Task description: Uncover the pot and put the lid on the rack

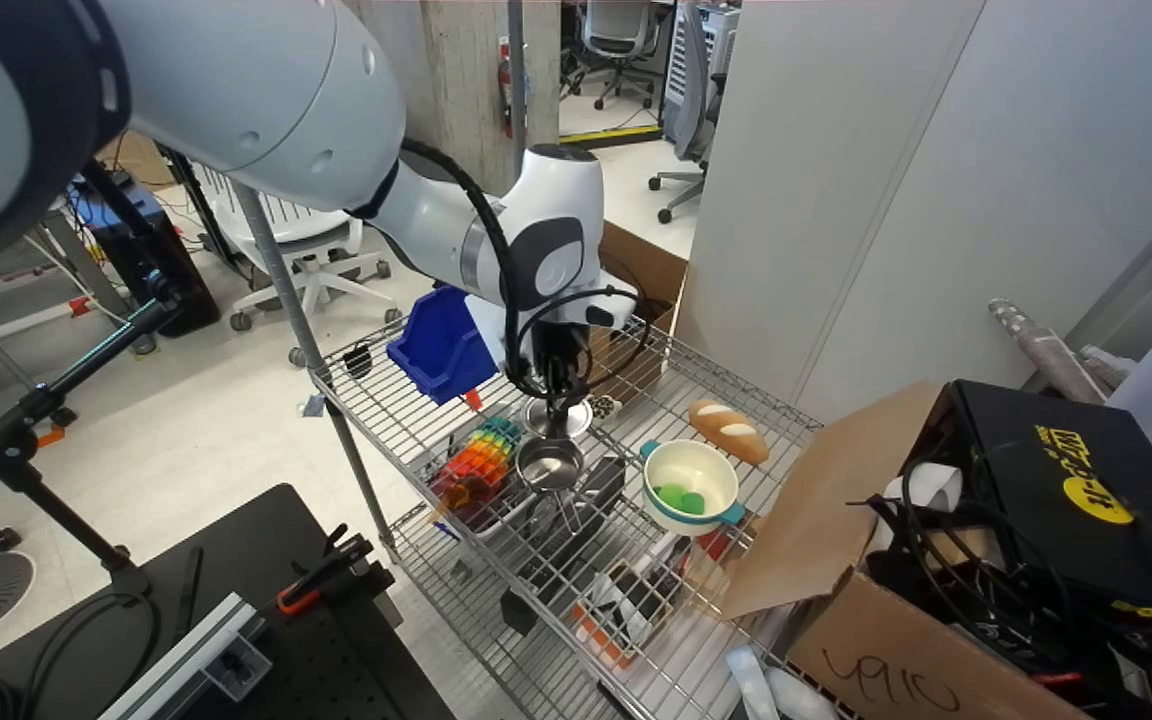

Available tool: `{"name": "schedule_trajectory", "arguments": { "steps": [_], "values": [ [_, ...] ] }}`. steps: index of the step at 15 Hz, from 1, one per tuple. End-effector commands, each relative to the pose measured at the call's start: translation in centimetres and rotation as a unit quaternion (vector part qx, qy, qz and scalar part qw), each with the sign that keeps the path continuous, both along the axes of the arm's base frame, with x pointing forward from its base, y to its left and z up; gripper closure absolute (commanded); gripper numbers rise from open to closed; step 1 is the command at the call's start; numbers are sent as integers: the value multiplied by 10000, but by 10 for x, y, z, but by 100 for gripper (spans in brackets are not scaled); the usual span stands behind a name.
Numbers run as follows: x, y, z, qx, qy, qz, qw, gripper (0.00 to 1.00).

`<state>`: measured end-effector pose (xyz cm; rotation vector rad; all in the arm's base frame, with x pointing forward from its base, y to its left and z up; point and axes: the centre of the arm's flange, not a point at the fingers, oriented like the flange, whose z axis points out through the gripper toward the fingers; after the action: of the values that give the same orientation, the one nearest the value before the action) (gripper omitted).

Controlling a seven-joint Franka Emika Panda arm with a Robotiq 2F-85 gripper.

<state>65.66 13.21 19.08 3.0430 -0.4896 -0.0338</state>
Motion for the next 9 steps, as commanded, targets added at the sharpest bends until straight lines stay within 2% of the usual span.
{"name": "schedule_trajectory", "arguments": {
  "steps": [1,9],
  "values": [
    [23,29,-4,146,-98,-129,9998,95],
    [52,81,-56,69,-140,7,9999,95]
  ]
}}
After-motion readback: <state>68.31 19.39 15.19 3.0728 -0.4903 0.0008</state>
